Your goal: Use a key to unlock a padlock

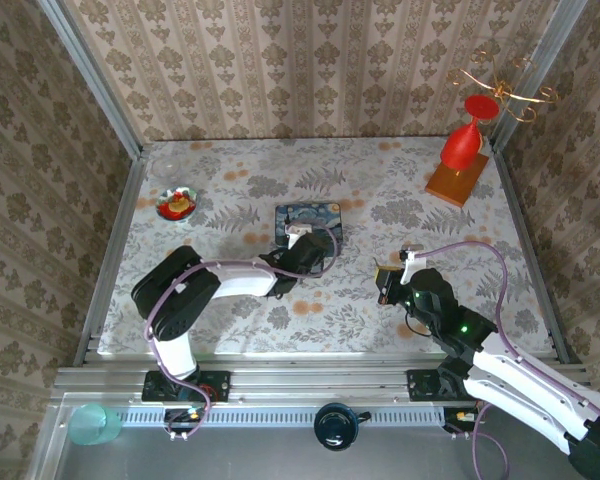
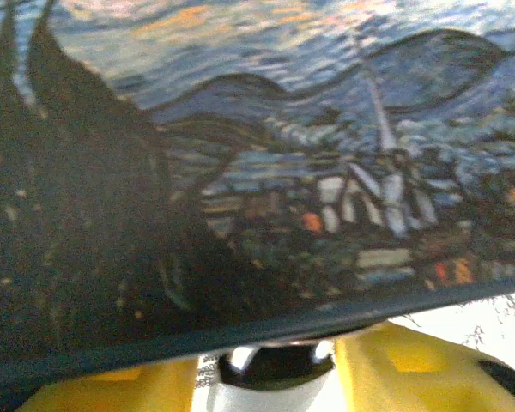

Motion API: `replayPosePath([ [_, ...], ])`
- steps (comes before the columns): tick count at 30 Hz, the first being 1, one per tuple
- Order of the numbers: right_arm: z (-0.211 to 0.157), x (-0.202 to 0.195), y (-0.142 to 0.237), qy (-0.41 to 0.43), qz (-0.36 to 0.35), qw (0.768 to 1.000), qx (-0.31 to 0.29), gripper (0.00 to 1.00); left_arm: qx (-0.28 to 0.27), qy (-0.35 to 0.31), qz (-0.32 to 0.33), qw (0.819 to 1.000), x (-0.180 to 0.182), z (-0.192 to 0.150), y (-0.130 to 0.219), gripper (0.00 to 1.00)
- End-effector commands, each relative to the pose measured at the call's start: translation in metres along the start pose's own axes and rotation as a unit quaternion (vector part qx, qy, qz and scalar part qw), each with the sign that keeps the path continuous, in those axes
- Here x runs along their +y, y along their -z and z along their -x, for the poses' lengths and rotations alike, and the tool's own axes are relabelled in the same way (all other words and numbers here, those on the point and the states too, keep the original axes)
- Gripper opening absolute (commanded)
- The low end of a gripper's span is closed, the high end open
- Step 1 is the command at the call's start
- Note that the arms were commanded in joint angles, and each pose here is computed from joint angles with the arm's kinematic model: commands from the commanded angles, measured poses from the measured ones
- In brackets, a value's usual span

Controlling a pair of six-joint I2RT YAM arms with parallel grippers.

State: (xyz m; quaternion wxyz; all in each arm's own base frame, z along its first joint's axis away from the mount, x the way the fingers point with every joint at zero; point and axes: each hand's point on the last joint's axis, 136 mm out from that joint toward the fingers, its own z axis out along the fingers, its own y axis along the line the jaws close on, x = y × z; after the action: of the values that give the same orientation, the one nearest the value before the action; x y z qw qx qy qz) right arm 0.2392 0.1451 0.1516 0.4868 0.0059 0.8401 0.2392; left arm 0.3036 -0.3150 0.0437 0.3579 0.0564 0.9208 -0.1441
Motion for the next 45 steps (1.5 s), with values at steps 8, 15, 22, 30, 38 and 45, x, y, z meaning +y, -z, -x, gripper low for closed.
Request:
replayPosePath([
  [8, 0.015, 0.012, 0.004, -0.007, 0.018, 1.0, -0.01, 0.0, -0.041, -0.046, -0.129, 0.99, -0.014, 0.016, 0.032, 0.6],
  [15, 0.015, 0.015, 0.002, -0.012, 0.023, 1.0, -0.009, 0.0, -0.062, -0.066, -0.217, 0.972, -0.002, 0.016, 0.055, 0.64],
  [22, 0.016, 0.017, 0.002, -0.016, 0.027, 0.999, -0.007, 0.0, -0.048, -0.098, -0.271, 0.956, 0.012, 0.012, 0.064, 0.64],
  [30, 0.014, 0.018, 0.0, -0.019, 0.029, 0.999, -0.004, 0.0, -0.021, -0.085, -0.3, 0.95, 0.027, 0.007, 0.058, 0.63],
  [38, 0.014, 0.02, -0.002, -0.021, 0.031, 0.999, -0.001, 0.0, 0.005, -0.089, -0.315, 0.945, 0.016, -0.001, 0.043, 0.57],
  [45, 0.014, 0.02, -0.001, -0.024, 0.032, 0.999, -0.002, 0.0, 0.022, -0.106, -0.28, 0.954, 0.006, -0.009, 0.023, 0.56],
])
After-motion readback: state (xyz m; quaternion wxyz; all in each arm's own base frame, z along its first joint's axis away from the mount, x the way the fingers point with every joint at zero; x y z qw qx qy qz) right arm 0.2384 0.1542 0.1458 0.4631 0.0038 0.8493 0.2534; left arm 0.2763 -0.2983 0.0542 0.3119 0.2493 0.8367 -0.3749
